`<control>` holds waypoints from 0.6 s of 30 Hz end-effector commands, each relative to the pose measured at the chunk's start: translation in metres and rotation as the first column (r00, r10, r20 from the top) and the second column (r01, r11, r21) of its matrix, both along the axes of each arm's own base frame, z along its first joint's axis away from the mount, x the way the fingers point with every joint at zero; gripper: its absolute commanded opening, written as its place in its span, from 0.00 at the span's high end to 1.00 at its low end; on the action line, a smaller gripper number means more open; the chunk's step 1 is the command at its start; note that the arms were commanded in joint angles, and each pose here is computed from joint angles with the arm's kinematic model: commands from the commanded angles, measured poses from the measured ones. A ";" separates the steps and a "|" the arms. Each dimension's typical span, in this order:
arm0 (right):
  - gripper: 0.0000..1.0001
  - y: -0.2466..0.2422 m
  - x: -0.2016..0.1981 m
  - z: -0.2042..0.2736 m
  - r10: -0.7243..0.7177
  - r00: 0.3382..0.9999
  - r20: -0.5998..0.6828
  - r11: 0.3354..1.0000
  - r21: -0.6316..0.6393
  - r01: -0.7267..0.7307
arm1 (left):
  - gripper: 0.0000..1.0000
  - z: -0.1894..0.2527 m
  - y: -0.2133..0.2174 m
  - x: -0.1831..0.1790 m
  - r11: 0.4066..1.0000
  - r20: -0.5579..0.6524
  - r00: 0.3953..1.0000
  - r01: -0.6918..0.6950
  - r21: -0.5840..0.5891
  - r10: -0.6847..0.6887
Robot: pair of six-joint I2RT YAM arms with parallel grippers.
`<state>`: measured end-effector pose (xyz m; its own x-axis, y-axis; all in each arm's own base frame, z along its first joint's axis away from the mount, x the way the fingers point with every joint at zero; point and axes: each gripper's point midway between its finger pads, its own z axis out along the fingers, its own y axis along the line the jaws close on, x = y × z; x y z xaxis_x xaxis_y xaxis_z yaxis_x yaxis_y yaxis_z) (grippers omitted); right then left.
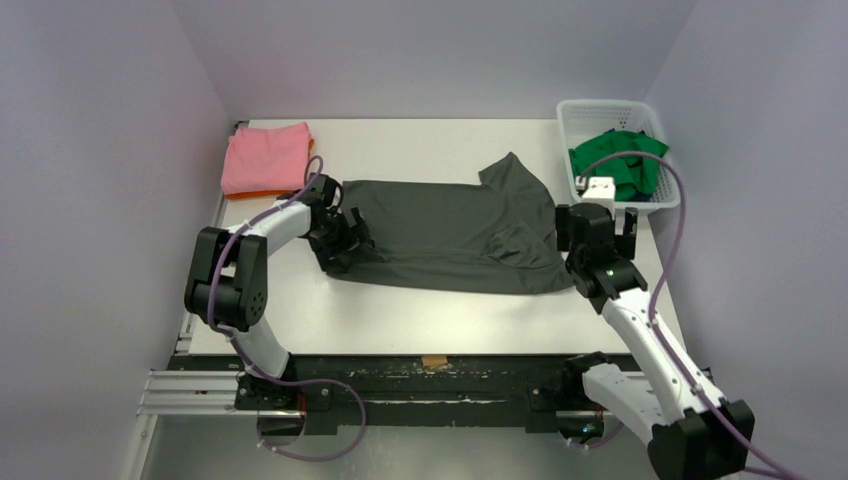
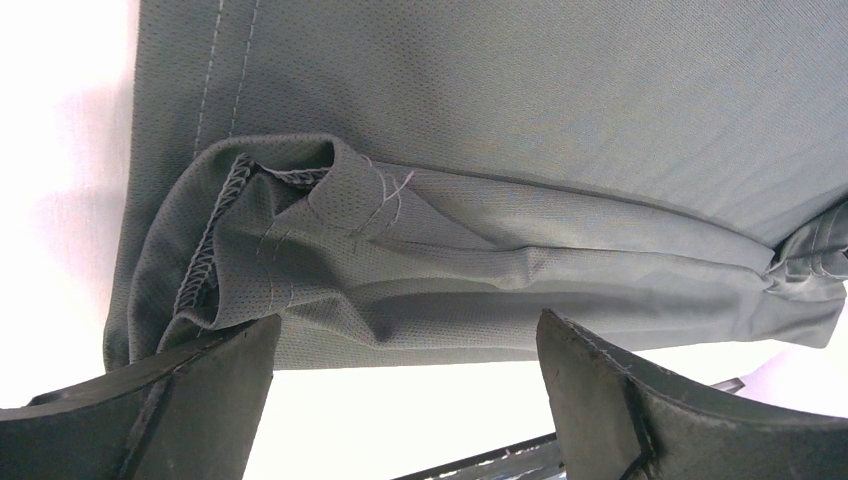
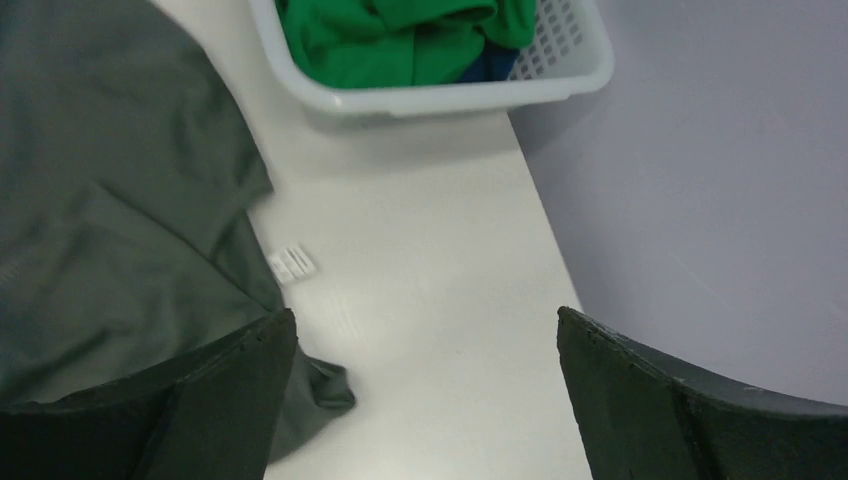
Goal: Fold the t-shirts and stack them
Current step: Fold the flattened tshirt in 1/3 of the way
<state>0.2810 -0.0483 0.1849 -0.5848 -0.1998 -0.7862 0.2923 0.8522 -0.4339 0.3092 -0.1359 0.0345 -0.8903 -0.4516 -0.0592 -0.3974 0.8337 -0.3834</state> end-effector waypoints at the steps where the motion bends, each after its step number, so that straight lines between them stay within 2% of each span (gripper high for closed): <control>1: 0.01 0.023 0.009 0.040 -0.266 0.877 0.400 0.868 0.495 0.038 | 0.03 -0.005 0.020 -0.005 0.995 -0.001 1.000 -0.022 0.099 0.023; 2: 0.01 0.039 0.014 0.043 -0.208 0.884 0.417 0.842 0.537 -0.055 | 0.02 -0.004 0.021 -0.004 0.994 -0.002 1.000 -0.026 0.105 0.026; 3: 0.01 0.071 0.021 0.047 -0.079 0.898 0.433 0.787 0.580 -0.211 | 0.02 -0.001 0.021 -0.003 0.994 0.002 1.000 -0.028 0.107 0.028; 5: 0.01 0.117 0.025 0.039 0.071 0.909 0.411 0.655 0.668 -0.353 | 0.03 0.007 0.018 -0.001 0.993 0.019 1.000 -0.026 0.118 0.024; 6: 0.01 0.138 0.026 0.031 0.133 0.913 0.384 0.581 0.716 -0.386 | 0.03 0.011 0.016 0.000 0.991 0.031 0.999 -0.024 0.130 0.020; 7: 0.01 0.150 0.029 0.015 0.163 0.930 0.329 0.543 0.757 -0.363 | 0.02 0.016 0.013 0.001 0.990 0.043 0.999 -0.018 0.143 0.012; 8: 0.01 0.153 0.031 0.004 0.161 0.945 0.286 0.536 0.778 -0.327 | 0.02 0.021 0.010 0.002 0.987 0.055 0.998 -0.008 0.157 0.000; 11: 0.07 0.155 0.044 -0.047 0.120 0.986 0.114 0.558 0.814 -0.162 | 0.02 0.031 -0.002 0.007 0.984 0.078 0.997 0.007 0.176 -0.021; 13: 0.08 0.158 0.054 -0.069 0.114 0.991 0.067 0.588 0.800 -0.122 | 0.02 0.031 -0.005 0.010 0.983 0.077 0.997 0.001 0.185 -0.015; 18: 0.08 0.161 0.062 -0.118 0.082 0.993 -0.083 0.769 0.640 -0.010 | 0.02 0.020 -0.008 0.020 0.982 0.064 0.998 -0.016 0.186 0.004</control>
<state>0.3230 0.1034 0.0645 -0.6967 0.3449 -0.6291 0.2020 0.9357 0.2892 0.3149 -0.1481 0.0560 -0.8995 -0.3997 -0.1761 -0.3477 0.8993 -0.2654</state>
